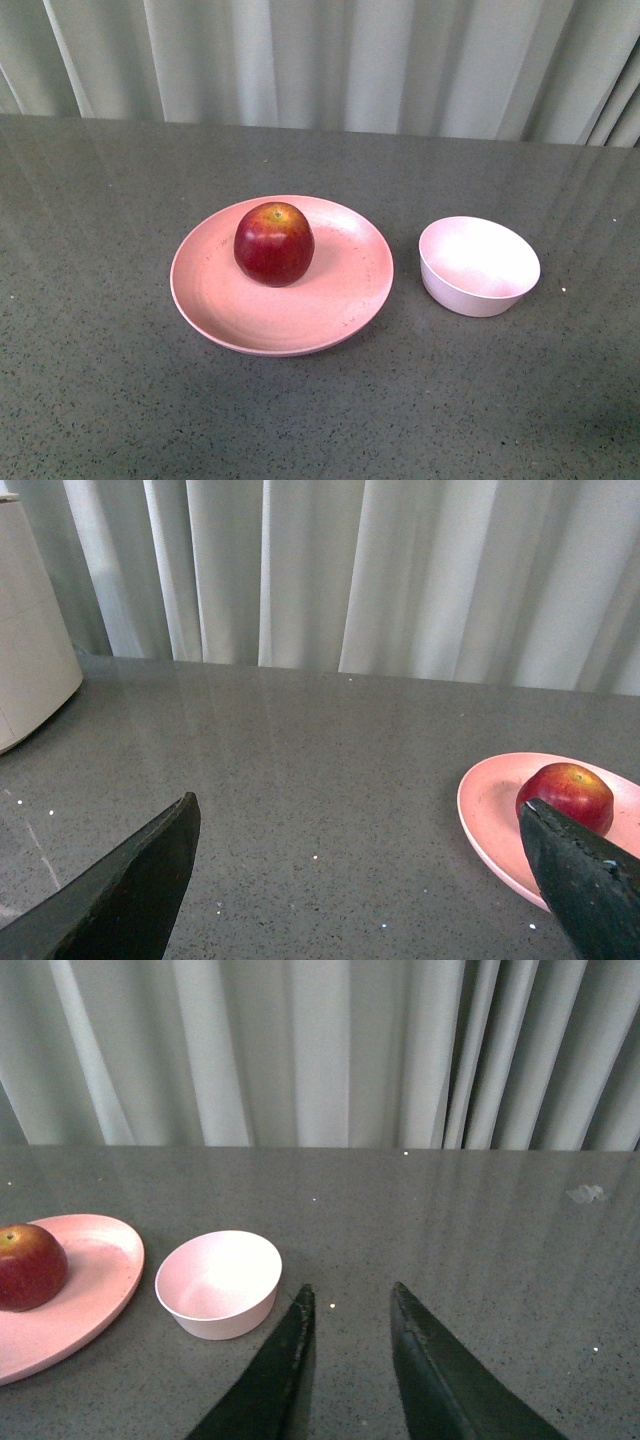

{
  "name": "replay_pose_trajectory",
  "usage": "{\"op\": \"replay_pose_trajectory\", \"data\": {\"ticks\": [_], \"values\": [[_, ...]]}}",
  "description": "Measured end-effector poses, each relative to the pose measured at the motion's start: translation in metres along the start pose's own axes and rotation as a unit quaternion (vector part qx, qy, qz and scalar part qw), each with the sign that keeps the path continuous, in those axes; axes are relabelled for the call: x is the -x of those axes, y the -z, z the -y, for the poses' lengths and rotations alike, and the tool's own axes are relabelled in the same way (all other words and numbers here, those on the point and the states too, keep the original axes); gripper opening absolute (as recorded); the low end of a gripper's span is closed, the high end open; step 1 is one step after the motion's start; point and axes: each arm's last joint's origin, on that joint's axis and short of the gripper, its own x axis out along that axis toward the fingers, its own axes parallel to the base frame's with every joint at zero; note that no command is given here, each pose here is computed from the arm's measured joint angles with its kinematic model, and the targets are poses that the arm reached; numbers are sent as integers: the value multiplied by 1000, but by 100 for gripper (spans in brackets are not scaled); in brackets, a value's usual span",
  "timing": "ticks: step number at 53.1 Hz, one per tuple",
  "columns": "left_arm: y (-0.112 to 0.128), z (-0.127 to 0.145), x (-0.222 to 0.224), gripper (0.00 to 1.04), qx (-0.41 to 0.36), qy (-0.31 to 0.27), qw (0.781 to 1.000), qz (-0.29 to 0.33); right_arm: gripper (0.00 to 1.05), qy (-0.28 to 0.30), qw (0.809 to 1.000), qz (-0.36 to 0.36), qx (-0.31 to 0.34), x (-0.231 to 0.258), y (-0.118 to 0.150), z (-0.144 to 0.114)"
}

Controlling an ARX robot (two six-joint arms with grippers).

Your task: Move apple from plate to bowl

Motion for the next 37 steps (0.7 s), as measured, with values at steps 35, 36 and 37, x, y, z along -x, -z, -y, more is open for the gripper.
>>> {"op": "replay_pose_trajectory", "data": {"ticks": [35, 36, 37], "values": [[-12, 24, -57, 96, 154, 190, 944, -219, 96, 0, 1000, 0, 0, 0, 0, 0], [-13, 27, -63, 96, 152, 192, 945, -218, 96, 0, 1000, 0, 0, 0, 0, 0], [-14, 29, -69, 96, 150, 194, 945, -218, 96, 0, 1000, 0, 0, 0, 0, 0]]}}
